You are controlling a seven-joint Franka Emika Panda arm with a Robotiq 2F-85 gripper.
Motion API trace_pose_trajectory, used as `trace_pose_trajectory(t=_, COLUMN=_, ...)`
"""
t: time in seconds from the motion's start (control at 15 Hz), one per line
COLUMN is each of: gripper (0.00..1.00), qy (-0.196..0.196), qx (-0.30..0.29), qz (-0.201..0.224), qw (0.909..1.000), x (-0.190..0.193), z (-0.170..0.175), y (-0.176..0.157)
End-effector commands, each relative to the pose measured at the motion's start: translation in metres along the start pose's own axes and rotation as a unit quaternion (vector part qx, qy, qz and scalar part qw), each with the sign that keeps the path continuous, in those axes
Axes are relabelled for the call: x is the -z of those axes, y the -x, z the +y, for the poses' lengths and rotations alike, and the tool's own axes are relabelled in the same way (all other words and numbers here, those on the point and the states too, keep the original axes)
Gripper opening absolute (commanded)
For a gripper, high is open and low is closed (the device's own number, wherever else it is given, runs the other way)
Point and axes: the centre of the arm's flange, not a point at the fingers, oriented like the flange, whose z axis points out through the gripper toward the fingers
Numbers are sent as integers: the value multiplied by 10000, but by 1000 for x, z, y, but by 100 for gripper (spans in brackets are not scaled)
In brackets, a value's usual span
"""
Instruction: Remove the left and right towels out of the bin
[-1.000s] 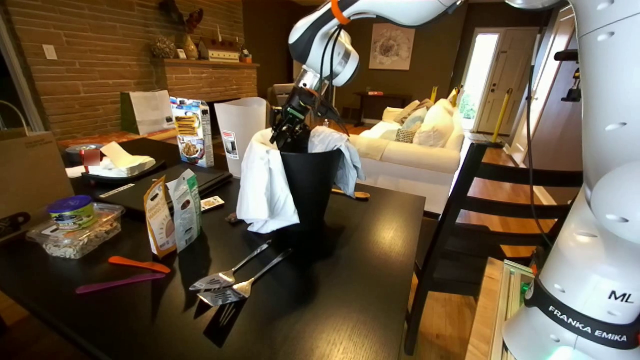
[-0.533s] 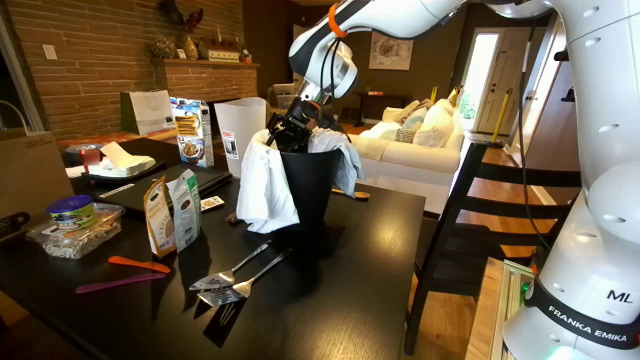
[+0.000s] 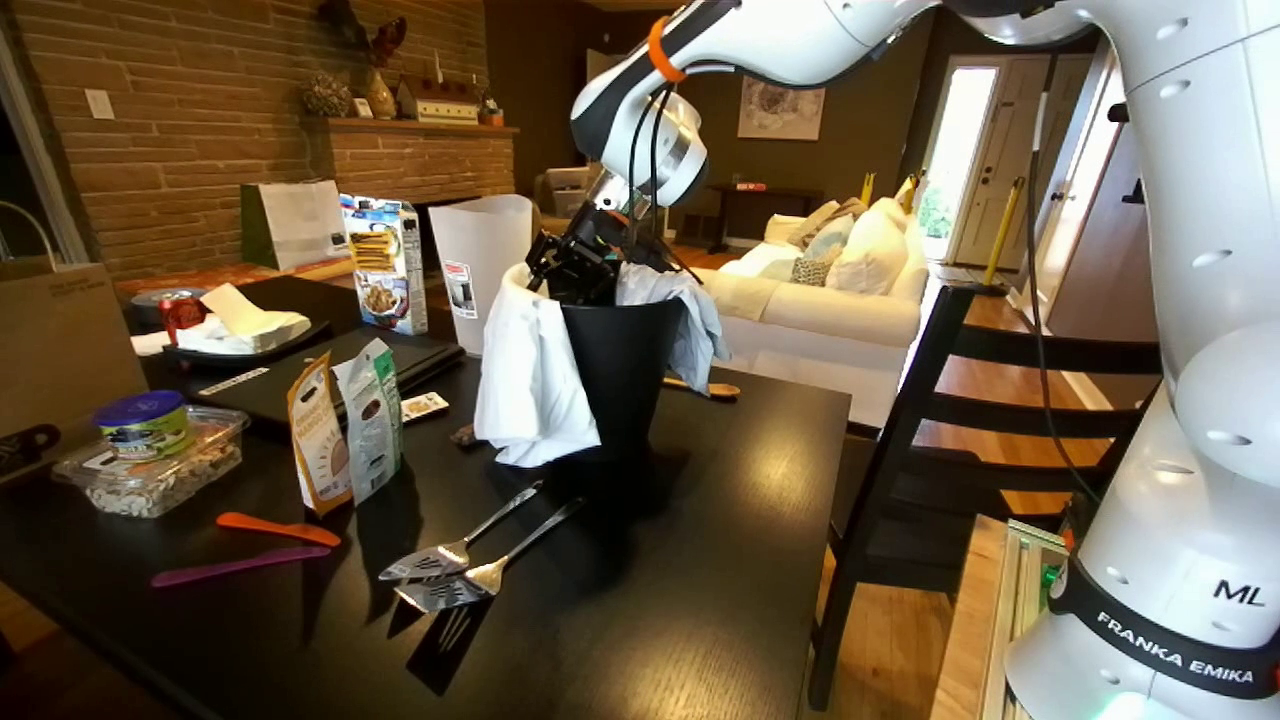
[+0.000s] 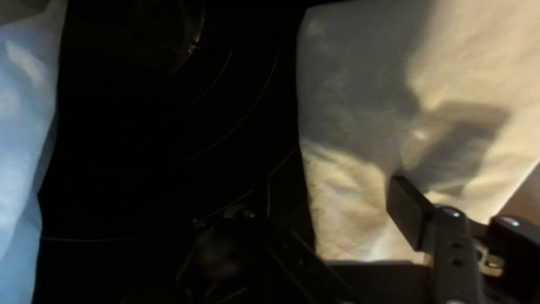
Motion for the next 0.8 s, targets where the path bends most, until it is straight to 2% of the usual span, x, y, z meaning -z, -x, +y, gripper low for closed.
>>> trace_pose_trajectory(t=0.0, gripper=44, qy=-165, qx=-57, qz=71, qw=9998, x=-3, z=2, y=0)
trace_pose_trajectory(t=0.4, gripper=2, qy=-189, qx=-117, qz=85, qw=9997, x=-3, z=2, y=-1)
trace_pose_trajectory(t=0.73, gripper=0, qy=-239, qx=-179, qz=112, qw=9995, x=-1, z=0, y=-2)
